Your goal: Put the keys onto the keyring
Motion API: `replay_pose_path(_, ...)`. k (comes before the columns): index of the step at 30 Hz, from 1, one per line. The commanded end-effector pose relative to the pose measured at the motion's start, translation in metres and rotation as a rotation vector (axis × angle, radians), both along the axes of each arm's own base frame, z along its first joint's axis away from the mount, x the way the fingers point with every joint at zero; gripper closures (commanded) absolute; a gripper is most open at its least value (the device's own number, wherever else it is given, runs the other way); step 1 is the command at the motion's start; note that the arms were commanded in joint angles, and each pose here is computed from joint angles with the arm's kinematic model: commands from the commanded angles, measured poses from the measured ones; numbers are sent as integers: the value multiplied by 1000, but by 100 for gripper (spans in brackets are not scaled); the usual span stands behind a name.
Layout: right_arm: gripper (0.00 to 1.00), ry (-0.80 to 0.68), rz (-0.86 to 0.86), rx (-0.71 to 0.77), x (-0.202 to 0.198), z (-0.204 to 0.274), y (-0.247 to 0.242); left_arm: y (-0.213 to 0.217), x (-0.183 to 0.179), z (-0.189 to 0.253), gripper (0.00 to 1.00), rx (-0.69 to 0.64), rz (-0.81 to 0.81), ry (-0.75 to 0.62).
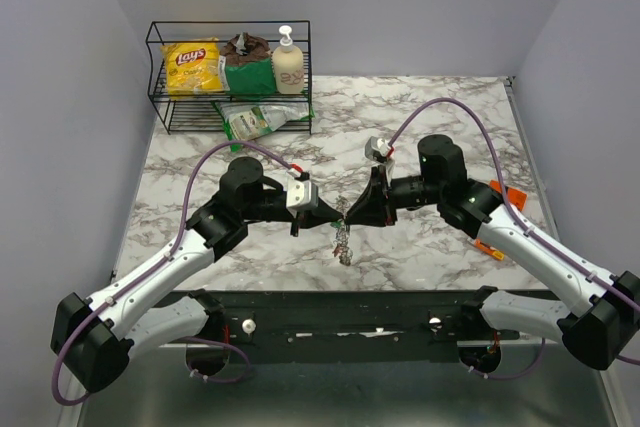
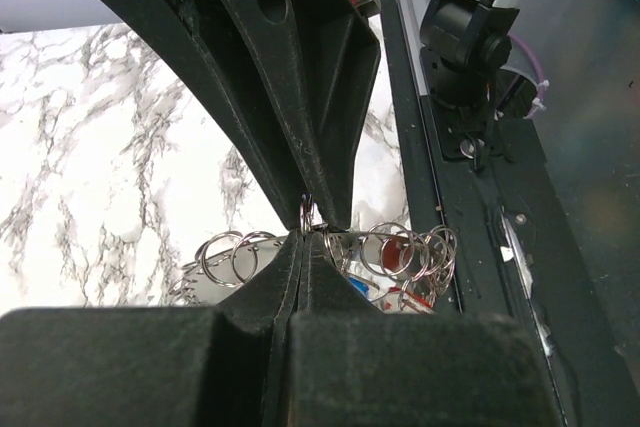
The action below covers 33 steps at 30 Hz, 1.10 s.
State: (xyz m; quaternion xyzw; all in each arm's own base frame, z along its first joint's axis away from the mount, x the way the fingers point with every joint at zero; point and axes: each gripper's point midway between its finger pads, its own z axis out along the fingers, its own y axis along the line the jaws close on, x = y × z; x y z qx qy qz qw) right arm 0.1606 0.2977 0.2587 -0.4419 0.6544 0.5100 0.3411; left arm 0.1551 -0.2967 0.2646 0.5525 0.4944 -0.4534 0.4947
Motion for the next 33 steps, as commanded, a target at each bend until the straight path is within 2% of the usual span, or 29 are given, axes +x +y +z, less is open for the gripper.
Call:
replay_pose_path(1,82,-39,-15,24,6,12,4,-4,-2,27,100,-61,-21,-63)
replay_pose_path(6,99,-42,-20,27,7,14,3,-4,-2,27,100,-61,-21,-62)
replay_pose_path(21,99,-52,-15,40,5,21,3,-3,0,27,100,-56,-7,-50)
replay_pose_path(31,99,-56,-10,47,4,25,3,-2,4,30,74,-61,20,-65)
replay_pose_path(33,99,-56,-9,46,4,25,3,-1,6,32,64,-54,36,-71)
